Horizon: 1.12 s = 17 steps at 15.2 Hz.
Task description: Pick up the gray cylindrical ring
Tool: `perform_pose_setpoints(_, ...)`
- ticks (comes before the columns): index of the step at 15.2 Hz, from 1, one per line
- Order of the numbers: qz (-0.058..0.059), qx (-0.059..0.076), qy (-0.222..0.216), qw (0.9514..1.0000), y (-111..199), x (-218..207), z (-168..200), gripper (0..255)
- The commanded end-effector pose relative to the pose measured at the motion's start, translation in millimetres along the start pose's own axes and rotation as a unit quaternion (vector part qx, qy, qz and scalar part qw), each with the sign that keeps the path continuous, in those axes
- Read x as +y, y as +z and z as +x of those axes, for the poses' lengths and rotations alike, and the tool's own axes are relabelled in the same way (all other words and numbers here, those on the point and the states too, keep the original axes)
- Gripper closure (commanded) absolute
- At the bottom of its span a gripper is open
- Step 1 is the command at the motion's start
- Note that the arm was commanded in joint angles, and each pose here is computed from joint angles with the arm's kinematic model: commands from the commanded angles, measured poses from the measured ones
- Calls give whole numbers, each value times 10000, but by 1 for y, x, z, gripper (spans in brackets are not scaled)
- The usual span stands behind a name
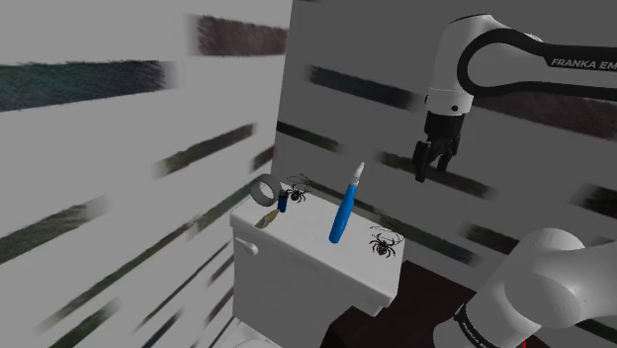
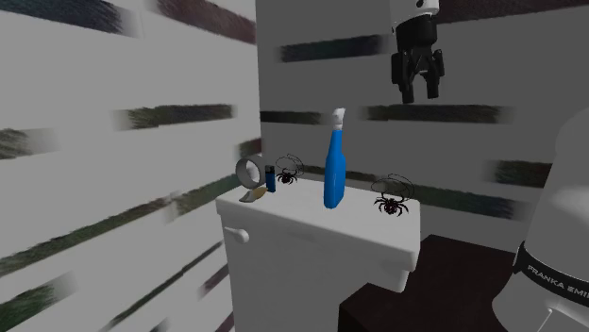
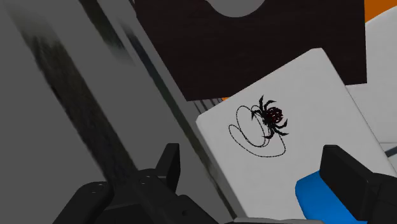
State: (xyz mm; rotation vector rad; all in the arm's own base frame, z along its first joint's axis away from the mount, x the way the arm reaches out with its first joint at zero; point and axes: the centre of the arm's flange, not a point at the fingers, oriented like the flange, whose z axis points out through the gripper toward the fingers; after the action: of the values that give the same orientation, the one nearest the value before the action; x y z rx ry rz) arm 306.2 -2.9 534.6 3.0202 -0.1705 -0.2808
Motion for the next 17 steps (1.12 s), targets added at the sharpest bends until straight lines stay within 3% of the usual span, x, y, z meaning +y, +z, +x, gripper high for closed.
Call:
perform_pose_setpoints(1,0,0,0,10000,0,0,0,0)
perform_pose_setpoints(17,143,611,-874,9942,40,-110,153,0)
